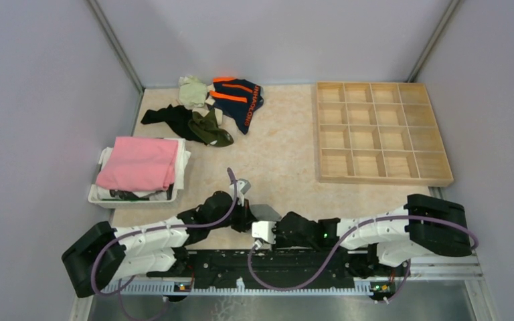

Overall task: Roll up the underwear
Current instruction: Roll the underwear to the center of the board.

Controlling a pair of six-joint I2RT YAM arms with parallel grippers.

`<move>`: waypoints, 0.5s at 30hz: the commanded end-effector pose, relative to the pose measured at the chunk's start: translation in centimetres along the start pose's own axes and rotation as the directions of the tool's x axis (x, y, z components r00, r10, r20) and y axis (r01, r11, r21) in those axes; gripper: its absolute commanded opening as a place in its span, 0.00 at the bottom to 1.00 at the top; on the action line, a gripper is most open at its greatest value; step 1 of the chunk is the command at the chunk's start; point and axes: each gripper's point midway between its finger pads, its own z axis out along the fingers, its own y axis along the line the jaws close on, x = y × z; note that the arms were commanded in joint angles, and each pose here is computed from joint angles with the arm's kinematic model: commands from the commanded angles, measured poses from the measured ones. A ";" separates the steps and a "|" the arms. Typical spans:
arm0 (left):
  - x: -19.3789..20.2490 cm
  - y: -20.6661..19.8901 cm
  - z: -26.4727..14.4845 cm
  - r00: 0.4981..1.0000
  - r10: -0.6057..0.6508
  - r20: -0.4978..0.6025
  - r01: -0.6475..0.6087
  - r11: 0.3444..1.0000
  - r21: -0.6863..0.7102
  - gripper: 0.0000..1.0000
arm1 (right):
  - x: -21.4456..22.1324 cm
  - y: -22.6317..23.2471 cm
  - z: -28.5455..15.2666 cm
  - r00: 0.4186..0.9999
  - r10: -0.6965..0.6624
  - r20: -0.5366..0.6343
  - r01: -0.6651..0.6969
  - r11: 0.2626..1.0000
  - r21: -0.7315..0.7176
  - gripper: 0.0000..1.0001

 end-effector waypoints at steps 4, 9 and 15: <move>-1.4 0.4 -0.9 0.998 0.001 0.069 0.001 0.999 -0.038 0.00 | -3.3 1.1 -0.6 0.971 0.219 0.096 -0.200 0.964 -0.176 0.00; -3.6 -0.2 -2.2 0.987 -0.011 0.161 0.019 0.999 -0.044 0.00 | -3.6 1.9 -0.6 0.928 0.357 0.108 -0.322 0.913 -0.249 0.00; -5.6 -0.6 -3.9 0.968 0.003 0.252 0.010 0.999 -0.052 0.00 | -3.4 1.5 -0.6 0.837 0.540 0.090 -0.498 0.818 -0.287 0.00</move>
